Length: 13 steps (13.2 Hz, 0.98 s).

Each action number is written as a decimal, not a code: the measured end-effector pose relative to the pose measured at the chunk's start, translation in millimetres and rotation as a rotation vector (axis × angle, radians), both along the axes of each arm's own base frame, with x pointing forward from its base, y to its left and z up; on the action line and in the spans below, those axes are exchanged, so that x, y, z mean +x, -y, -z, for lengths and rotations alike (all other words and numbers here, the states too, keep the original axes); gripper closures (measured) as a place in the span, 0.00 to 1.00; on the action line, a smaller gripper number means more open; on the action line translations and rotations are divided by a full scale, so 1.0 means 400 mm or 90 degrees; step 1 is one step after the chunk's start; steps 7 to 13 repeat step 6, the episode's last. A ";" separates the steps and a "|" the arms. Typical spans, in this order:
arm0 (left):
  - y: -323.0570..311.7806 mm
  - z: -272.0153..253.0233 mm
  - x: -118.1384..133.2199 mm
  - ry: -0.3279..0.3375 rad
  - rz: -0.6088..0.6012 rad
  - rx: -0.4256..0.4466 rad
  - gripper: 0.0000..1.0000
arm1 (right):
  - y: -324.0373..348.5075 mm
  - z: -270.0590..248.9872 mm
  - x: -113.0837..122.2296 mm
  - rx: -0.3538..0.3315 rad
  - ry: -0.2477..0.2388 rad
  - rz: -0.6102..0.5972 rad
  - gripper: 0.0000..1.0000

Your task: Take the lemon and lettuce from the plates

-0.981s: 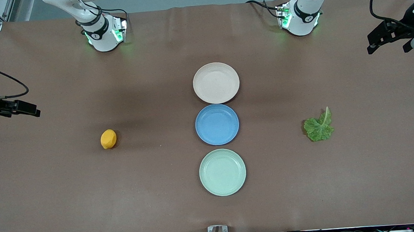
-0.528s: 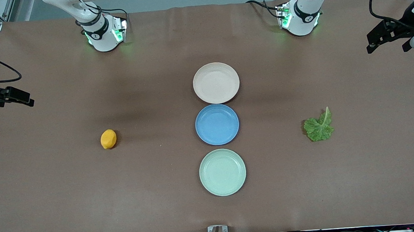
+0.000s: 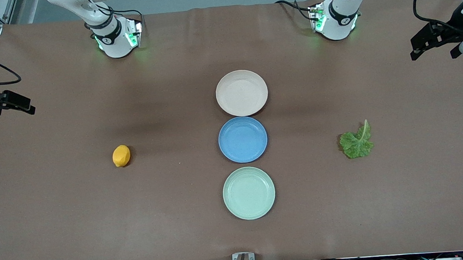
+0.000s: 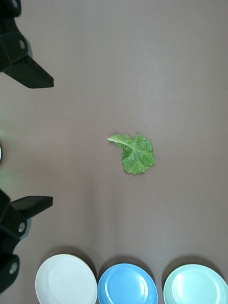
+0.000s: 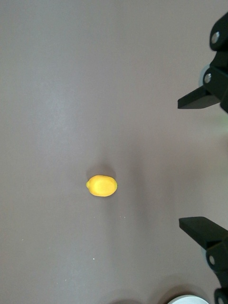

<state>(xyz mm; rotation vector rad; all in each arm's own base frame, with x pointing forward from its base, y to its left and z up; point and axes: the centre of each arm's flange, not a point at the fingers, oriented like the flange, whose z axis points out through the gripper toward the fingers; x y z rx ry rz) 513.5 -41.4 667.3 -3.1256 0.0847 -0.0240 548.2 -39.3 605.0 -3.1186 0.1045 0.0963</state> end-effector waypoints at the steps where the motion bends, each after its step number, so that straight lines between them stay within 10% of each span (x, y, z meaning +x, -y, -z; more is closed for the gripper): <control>1: 0.001 0.000 0.000 0.000 0.000 -0.002 0.00 | -0.004 -0.005 -0.003 0.000 0.003 -0.002 0.00; 13: 0.007 0.001 0.000 -0.002 0.002 -0.015 0.00 | -0.015 -0.014 0.007 -0.002 0.029 -0.007 0.00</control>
